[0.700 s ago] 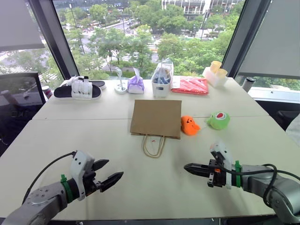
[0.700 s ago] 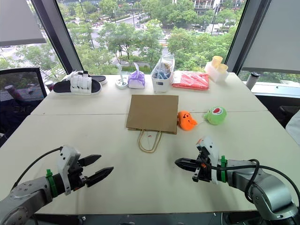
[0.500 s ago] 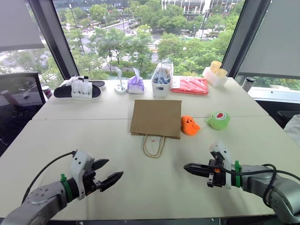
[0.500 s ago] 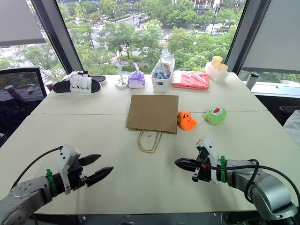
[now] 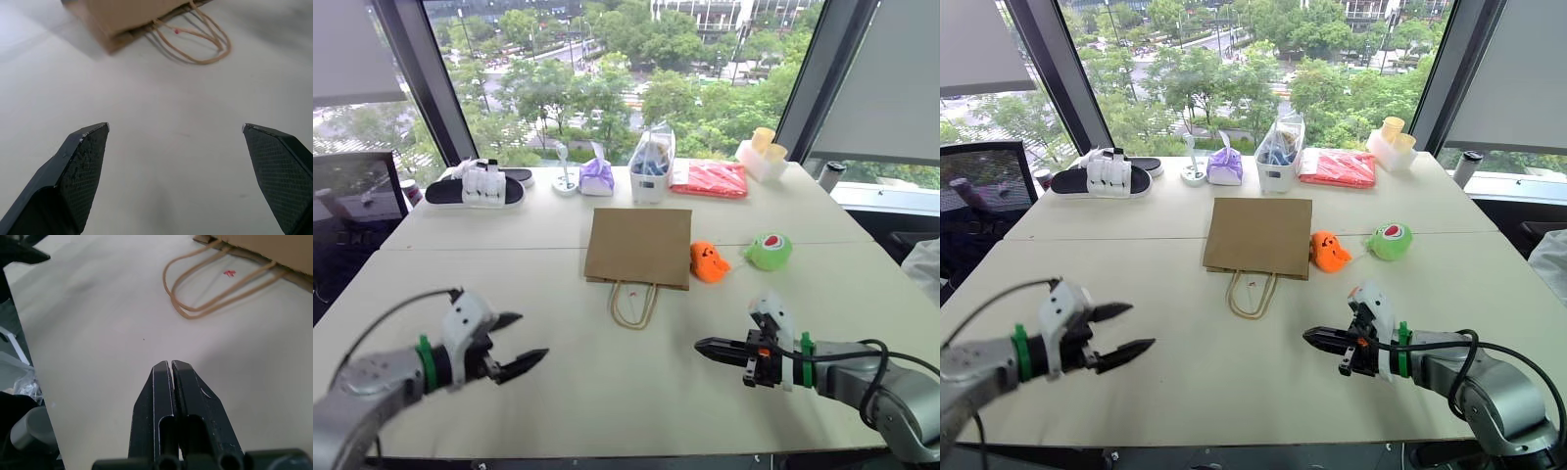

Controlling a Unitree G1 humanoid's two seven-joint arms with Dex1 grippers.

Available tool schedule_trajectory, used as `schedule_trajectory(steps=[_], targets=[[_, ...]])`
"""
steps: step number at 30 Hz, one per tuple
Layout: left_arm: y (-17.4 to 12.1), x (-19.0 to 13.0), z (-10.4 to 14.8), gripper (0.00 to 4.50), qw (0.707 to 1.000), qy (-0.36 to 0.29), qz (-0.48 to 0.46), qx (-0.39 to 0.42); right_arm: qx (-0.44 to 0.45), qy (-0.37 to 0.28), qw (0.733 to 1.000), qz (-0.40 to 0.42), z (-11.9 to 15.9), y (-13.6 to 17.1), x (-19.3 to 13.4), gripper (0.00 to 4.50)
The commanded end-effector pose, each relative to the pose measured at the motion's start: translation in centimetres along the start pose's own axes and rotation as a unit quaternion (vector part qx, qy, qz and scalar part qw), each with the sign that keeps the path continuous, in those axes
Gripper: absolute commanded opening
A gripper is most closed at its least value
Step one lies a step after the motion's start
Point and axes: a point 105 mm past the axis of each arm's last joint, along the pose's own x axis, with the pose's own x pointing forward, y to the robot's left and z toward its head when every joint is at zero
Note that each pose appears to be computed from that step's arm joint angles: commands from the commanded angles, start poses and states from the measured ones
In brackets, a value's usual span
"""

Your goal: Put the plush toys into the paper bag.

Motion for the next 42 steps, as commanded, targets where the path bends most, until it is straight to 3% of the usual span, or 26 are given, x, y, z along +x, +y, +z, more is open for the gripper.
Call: schedule_trajectory(steps=[1, 6, 13, 27, 30, 37, 42], targets=[[2.0, 0.7, 0.4, 4.5, 0.997, -0.009, -0.007, 0.075, -0.018, -0.016, 0.999, 0.032, 1.3, 1.8, 0.7, 0.05], [3.0, 6.0, 1.0, 4.5, 0.98, -0.03, -0.06, 0.189, -0.03, -0.029, 0.998, 0.047, 1.7, 3.2, 2.7, 0.05], [3.2, 11.6, 0.9, 4.5, 0.953, -0.055, -0.106, 0.279, -0.029, -0.055, 0.998, 0.031, 2.3, 3.6, 3.9, 0.05], [1.0, 17.7, 3.2, 4.5, 0.931, -0.115, -0.128, 0.321, -0.011, -0.075, 0.997, -0.009, 1.9, 3.5, 3.8, 0.05], [0.7, 18.8, 4.1, 3.6, 0.935, -0.135, -0.114, 0.307, -0.008, -0.081, 0.997, -0.016, 2.0, 3.4, 3.9, 0.0], [0.5, 19.1, 4.6, 0.09, 0.932, -0.149, -0.112, 0.311, -0.004, -0.084, 0.996, -0.021, 1.9, 3.4, 4.0, 0.0], [0.5, 18.8, 4.6, 0.01, 0.939, -0.147, -0.133, 0.28, -0.008, -0.083, 0.996, -0.024, 1.7, 3.3, 4.2, 0.0]])
